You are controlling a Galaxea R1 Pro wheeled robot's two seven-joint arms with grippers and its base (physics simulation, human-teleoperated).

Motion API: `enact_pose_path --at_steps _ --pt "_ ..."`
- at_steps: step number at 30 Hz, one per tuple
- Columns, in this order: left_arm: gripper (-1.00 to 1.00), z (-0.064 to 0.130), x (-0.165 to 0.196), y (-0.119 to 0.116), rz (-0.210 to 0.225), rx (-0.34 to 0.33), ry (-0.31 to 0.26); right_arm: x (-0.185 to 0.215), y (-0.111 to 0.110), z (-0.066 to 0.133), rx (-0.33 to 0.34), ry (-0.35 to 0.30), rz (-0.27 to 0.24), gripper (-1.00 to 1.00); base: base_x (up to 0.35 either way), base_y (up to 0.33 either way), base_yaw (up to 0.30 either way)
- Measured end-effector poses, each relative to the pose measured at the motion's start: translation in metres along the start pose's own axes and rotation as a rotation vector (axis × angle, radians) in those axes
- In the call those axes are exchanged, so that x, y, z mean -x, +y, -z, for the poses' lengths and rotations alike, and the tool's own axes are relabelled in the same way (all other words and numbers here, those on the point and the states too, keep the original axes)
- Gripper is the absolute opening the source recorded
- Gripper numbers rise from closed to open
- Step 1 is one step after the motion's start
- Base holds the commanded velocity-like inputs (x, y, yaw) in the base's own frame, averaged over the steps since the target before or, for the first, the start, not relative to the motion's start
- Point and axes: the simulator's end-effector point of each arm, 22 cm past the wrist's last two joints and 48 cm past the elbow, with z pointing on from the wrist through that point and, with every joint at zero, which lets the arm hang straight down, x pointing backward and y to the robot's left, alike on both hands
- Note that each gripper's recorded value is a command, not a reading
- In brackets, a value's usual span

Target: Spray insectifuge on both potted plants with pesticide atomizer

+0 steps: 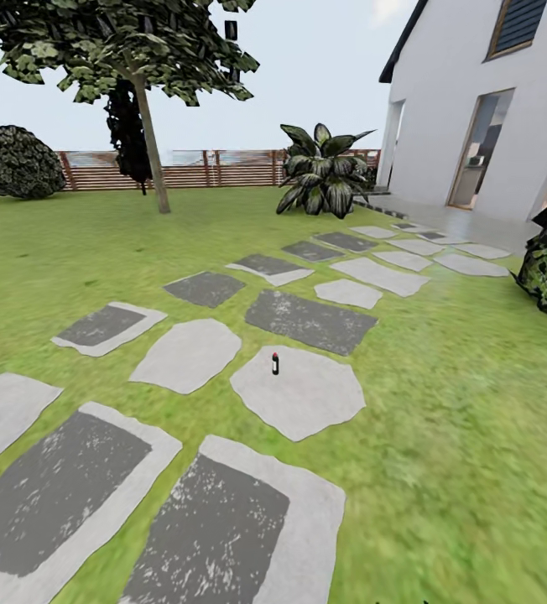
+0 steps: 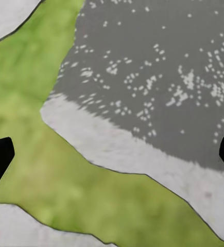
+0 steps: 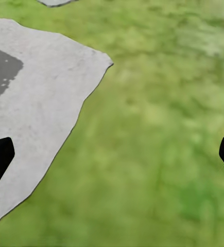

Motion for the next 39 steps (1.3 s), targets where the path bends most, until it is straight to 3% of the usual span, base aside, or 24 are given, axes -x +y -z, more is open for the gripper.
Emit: enact_pose_path --at_steps 39 --pt "1.00 0.0000 -0.0001 0.0001 0.000 0.000 0.000 -0.0084 -0.0003 0.0025 0.000 0.019 -0.001 1.00 0.338 0.000 0.000"
